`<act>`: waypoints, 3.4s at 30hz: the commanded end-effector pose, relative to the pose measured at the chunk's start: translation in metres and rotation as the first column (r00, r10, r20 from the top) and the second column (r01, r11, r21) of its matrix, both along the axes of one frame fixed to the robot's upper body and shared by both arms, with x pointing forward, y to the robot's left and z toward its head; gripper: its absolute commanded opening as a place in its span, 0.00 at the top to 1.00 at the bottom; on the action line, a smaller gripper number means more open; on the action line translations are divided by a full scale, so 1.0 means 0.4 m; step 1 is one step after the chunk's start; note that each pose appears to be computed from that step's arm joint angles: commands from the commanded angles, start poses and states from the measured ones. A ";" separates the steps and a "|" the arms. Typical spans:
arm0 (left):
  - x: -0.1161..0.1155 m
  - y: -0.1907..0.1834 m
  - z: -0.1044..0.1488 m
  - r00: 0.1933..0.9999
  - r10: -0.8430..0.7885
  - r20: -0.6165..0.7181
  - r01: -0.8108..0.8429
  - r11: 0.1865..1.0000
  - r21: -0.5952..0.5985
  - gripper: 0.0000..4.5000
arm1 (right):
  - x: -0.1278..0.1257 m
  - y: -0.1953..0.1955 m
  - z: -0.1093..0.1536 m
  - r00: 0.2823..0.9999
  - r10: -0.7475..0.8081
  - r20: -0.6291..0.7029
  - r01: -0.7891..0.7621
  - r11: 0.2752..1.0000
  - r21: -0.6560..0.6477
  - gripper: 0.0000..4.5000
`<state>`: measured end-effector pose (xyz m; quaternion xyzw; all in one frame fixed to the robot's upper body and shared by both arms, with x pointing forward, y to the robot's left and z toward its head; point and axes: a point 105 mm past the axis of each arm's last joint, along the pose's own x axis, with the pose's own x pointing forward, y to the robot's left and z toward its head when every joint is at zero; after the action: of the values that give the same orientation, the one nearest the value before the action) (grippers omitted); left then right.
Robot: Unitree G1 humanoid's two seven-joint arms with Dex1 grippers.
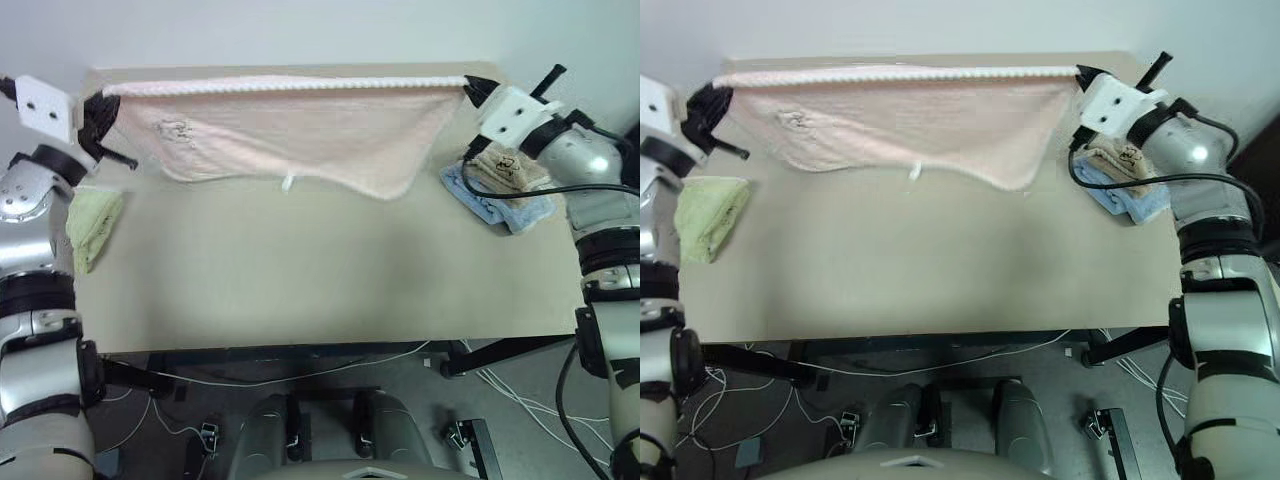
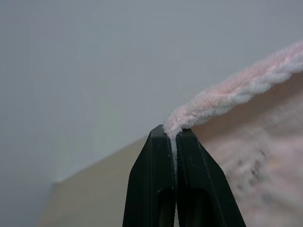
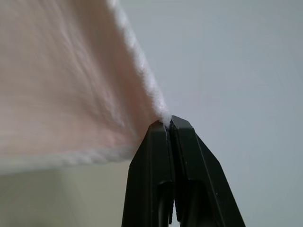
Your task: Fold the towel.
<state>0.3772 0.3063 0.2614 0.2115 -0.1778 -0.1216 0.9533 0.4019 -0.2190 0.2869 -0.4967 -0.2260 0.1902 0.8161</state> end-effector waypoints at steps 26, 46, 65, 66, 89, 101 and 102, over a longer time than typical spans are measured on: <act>-0.189 0.033 -0.232 0.861 -0.174 -0.478 0.156 0.985 -0.077 1.00 | -0.096 -0.029 -0.231 0.771 0.074 -0.632 -0.120 0.992 -0.030 0.99; -0.091 0.047 -0.300 0.871 -0.056 -0.489 0.065 0.998 0.002 0.46 | 0.058 0.000 -0.277 0.848 -0.024 -0.530 0.014 1.000 -0.023 0.62; -0.096 0.026 -0.185 0.976 -0.001 -0.216 -0.008 0.999 -0.041 0.00 | -0.081 -0.076 -0.249 0.756 0.236 -0.611 0.329 0.669 0.666 0.01; -0.098 0.004 -0.190 0.974 -0.040 -0.222 0.032 0.999 -0.042 0.00 | -0.098 -0.069 -0.263 0.725 0.279 -0.629 0.366 0.617 0.696 0.01; -0.160 -0.348 -0.300 0.739 -0.566 -0.365 0.576 0.812 -0.094 0.00 | -0.127 0.114 -0.422 0.468 0.719 -0.513 0.778 -0.060 0.625 0.01; -0.179 -0.350 -0.303 0.750 -0.561 -0.350 0.569 0.817 -0.093 0.00 | -0.080 0.100 -0.453 0.507 0.708 -0.492 0.807 -0.190 0.558 0.37; -0.180 -0.349 -0.304 0.751 -0.560 -0.350 0.567 0.818 -0.093 0.00 | -0.078 0.096 -0.453 0.513 0.703 -0.492 0.806 -0.196 0.559 0.44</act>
<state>0.3069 0.1682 0.1265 0.1196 -0.0246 -0.4436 0.8879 0.3696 -0.1799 0.1074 0.5050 0.1940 0.0999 0.8351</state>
